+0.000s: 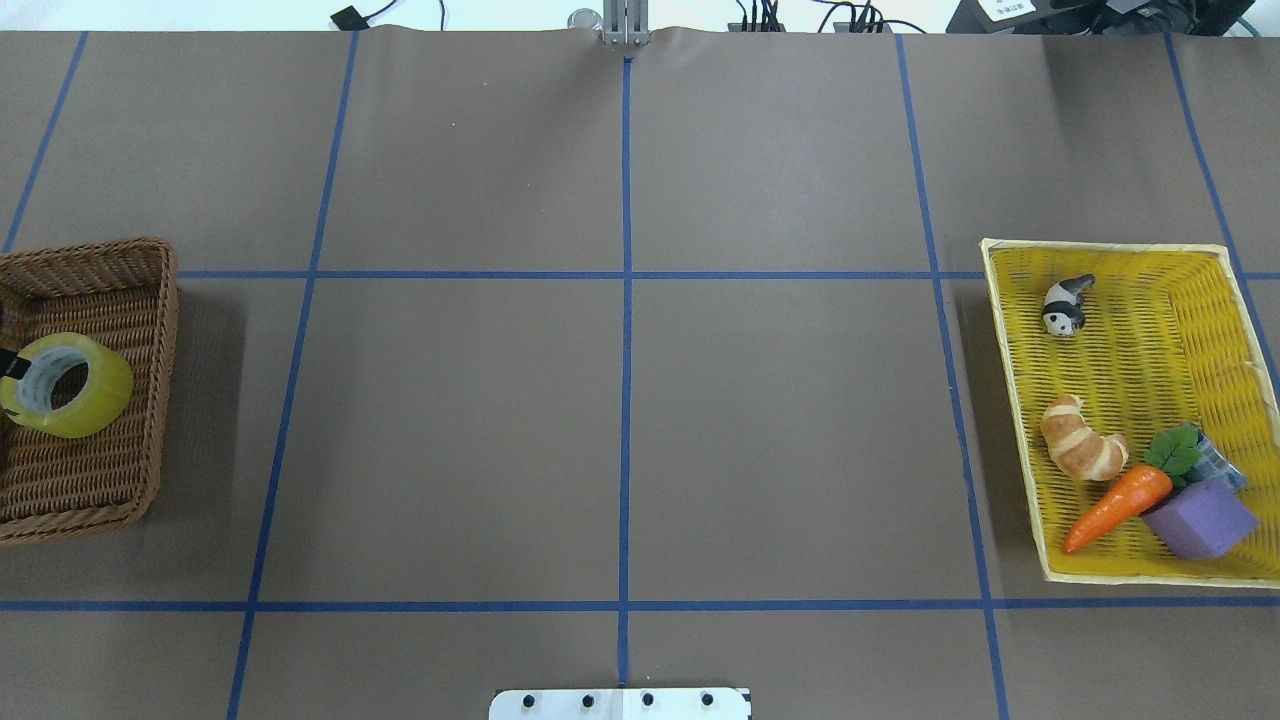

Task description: Move tape to another basket

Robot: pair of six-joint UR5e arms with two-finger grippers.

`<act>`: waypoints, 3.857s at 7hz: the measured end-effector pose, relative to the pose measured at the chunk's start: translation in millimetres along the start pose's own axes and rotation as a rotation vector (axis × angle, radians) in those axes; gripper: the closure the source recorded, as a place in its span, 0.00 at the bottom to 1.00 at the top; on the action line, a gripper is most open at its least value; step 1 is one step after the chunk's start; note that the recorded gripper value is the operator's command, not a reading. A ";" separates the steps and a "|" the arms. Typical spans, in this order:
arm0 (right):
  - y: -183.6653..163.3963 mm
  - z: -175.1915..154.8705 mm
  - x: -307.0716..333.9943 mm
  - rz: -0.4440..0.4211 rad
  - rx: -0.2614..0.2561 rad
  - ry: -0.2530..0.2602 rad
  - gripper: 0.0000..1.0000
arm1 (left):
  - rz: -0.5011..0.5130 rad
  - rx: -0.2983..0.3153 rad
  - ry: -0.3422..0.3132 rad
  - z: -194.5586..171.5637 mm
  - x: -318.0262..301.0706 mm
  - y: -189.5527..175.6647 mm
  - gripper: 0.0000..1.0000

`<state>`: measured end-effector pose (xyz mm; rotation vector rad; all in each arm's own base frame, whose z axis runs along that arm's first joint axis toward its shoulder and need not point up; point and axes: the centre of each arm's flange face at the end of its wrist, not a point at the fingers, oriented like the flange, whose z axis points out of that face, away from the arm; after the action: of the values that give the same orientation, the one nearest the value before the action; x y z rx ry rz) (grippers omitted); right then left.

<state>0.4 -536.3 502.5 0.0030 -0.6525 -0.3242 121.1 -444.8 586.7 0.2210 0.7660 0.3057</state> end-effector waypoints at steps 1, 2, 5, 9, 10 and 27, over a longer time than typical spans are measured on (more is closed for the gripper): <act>16.5 6.6 22.0 0.007 -0.011 -0.006 0.00 | 0.010 0.009 -0.016 -7.5 -26.8 7.6 0.02; 29.1 10.3 36.7 0.027 -0.015 -0.016 0.00 | 0.015 0.011 -0.039 -12.2 -64.3 21.1 0.02; 33.1 16.8 51.0 0.071 -0.025 -0.032 0.00 | -0.109 0.057 -0.007 -44.8 -189.8 61.1 0.02; 62.3 82.9 98.1 0.056 0.045 0.019 0.00 | -0.160 0.051 -0.004 -73.4 -195.7 31.8 0.02; 66.9 94.2 104.3 0.073 0.070 0.010 0.00 | -0.180 0.031 -0.030 -79.5 -194.0 25.1 0.02; 67.6 92.4 94.3 0.140 0.084 -0.111 0.00 | -0.339 0.019 -0.078 -89.7 -181.1 44.9 0.02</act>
<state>35.7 -491.0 639.3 0.0199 -0.7718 -0.1623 -74.1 -458.6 654.2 0.1172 0.7157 -0.0310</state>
